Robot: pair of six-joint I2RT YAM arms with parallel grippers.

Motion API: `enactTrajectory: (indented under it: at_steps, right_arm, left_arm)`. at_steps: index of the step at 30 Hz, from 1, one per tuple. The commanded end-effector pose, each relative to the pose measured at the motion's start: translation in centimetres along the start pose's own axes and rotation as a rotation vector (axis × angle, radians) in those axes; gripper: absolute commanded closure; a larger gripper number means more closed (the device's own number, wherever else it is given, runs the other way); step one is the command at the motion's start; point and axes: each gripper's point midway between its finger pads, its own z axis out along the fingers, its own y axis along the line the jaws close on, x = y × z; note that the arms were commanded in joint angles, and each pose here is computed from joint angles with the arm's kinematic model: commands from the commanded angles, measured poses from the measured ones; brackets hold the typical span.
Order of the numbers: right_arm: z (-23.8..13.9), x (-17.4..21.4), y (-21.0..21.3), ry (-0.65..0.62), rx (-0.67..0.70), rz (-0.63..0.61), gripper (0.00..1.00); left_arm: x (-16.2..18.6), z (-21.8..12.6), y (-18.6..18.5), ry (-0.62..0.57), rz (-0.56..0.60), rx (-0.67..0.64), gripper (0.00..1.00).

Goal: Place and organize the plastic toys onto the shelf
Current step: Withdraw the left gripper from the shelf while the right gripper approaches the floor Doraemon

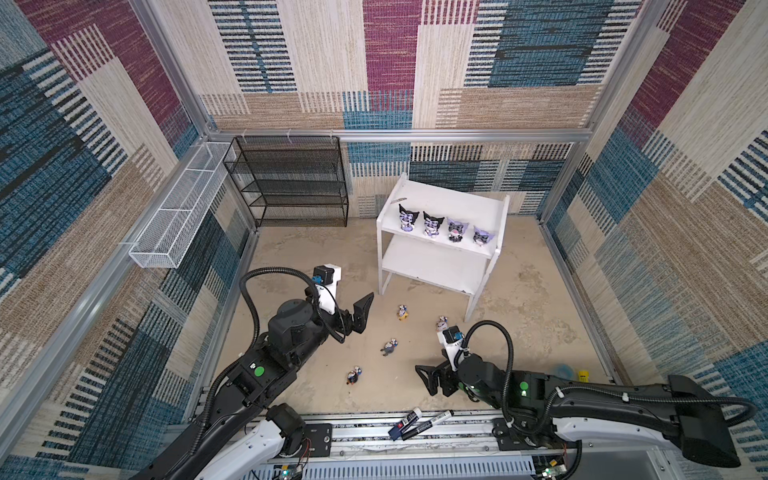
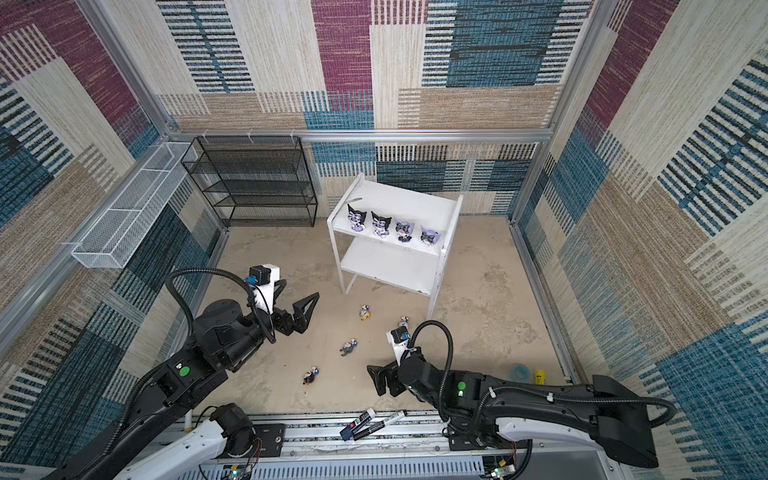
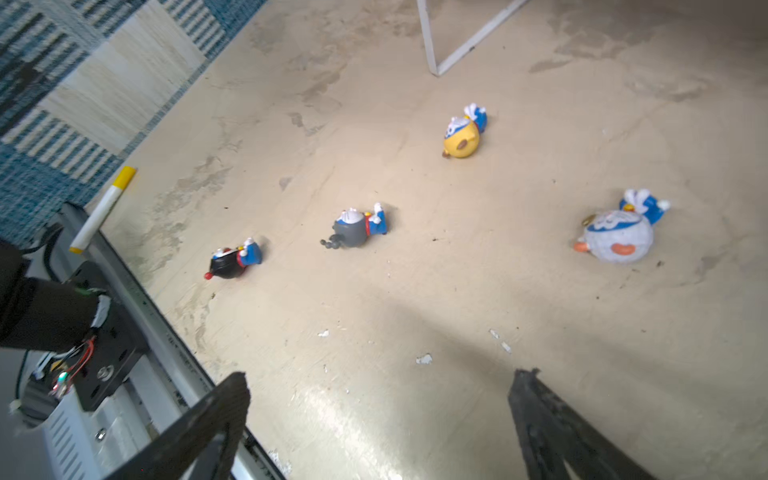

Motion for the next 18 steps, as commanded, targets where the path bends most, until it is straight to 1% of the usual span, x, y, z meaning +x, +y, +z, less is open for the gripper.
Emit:
enactTrajectory:
  at_steps: [1, 5, 7, 8, 13, 16, 18]
  right_arm:
    - [1.1, -1.4, -1.0, -0.046, 0.1, 0.127, 0.0]
    - [2.7, -1.5, -3.9, -0.045, 0.195, 0.22, 0.0]
    - [3.0, -1.8, -5.1, -0.075, 0.225, 0.254, 0.03]
    - [3.1, -2.1, -5.3, -0.095, 0.229, 0.258, 0.06]
    - [2.9, -2.6, -7.1, -0.187, 0.284, 0.293, 0.24]
    - [2.5, -2.4, -8.2, -0.235, 0.302, 0.329, 0.3]
    - [2.2, -2.4, -8.8, -0.279, 0.302, 0.351, 0.31]
  left_arm:
    - [2.4, -0.8, 0.4, 0.059, -0.108, -0.001, 0.01]
    - [2.7, -1.7, 0.6, 0.052, -0.108, 0.002, 0.01]
    - [2.8, -2.2, 0.9, 0.053, -0.099, -0.009, 0.01]
    - [2.9, -2.4, 1.0, 0.054, -0.095, -0.014, 0.01]
    - [3.0, -3.0, 1.1, 0.032, -0.115, -0.007, 0.01]
    - [3.4, -2.9, 1.1, 0.04, -0.121, -0.004, 0.01]
    - [3.6, -2.8, 1.0, 0.047, -0.125, -0.002, 0.01]
